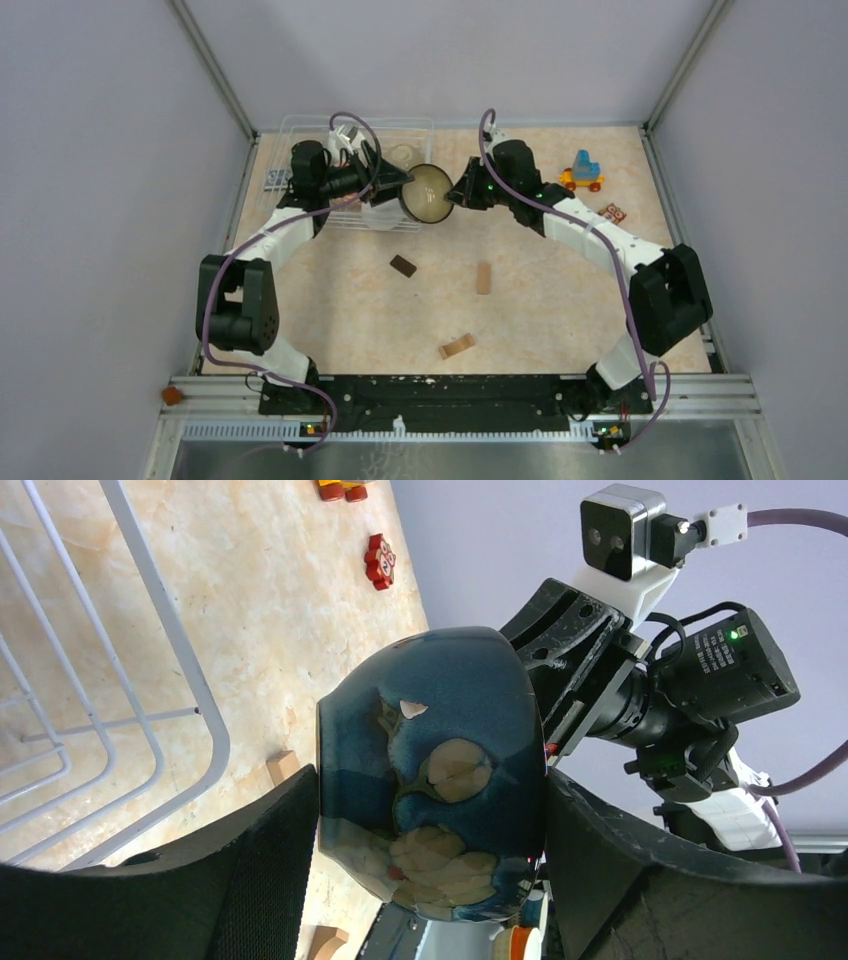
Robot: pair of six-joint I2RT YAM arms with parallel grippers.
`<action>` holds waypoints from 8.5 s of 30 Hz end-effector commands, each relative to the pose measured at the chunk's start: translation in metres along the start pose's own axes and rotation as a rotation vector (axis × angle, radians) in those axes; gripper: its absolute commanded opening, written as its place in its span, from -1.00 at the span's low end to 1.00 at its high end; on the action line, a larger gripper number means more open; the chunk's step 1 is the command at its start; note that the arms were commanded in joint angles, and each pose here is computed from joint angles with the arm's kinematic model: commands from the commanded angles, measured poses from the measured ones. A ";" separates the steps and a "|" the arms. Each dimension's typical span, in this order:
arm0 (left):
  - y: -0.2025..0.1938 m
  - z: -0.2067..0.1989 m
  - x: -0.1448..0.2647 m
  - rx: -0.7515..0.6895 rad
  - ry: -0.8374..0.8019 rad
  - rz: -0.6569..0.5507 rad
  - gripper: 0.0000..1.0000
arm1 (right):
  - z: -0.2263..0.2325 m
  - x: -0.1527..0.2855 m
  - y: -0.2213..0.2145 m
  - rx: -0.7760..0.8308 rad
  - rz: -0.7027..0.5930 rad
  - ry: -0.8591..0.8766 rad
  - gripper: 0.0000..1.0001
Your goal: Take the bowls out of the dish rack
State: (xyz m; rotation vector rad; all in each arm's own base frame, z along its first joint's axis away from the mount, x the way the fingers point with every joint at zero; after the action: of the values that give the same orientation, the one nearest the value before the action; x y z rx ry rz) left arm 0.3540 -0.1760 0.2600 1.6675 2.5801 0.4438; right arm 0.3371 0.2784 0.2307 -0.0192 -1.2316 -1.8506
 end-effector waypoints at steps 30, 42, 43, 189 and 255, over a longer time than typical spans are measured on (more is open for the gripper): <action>0.023 -0.016 0.054 -0.416 0.432 -0.246 0.97 | -0.117 0.064 0.051 -0.012 -0.174 -0.639 -1.00; 0.040 -0.019 0.086 -0.510 0.576 -0.377 0.97 | -0.174 0.031 0.092 -0.211 -0.146 -0.657 -1.00; 0.041 -0.020 0.089 -0.522 0.591 -0.388 0.97 | -0.179 0.027 0.094 -0.215 -0.139 -0.649 -1.00; 0.134 0.080 0.056 -0.330 0.560 -0.248 0.18 | -0.069 0.139 0.066 0.191 -0.224 -0.270 0.74; -0.038 -0.141 -0.036 -0.187 -0.529 0.240 0.16 | 0.071 0.173 0.086 0.128 -0.456 0.742 0.03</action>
State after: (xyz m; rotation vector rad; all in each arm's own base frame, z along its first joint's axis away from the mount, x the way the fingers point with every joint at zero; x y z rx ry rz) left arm 0.3251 -0.2508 0.3561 1.7857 2.0622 0.2438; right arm 0.2795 0.2081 0.3759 0.8223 -0.8994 -1.9334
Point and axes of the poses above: each gripper's point midway between its finger pads, its own x axis back along the fingers, its own z axis along the line the jaws close on, y = z × x, the point moved 5 cm from there along x, back along the fingers, and after that the axes turned 7 degrees about x, right-handed, at the moved point
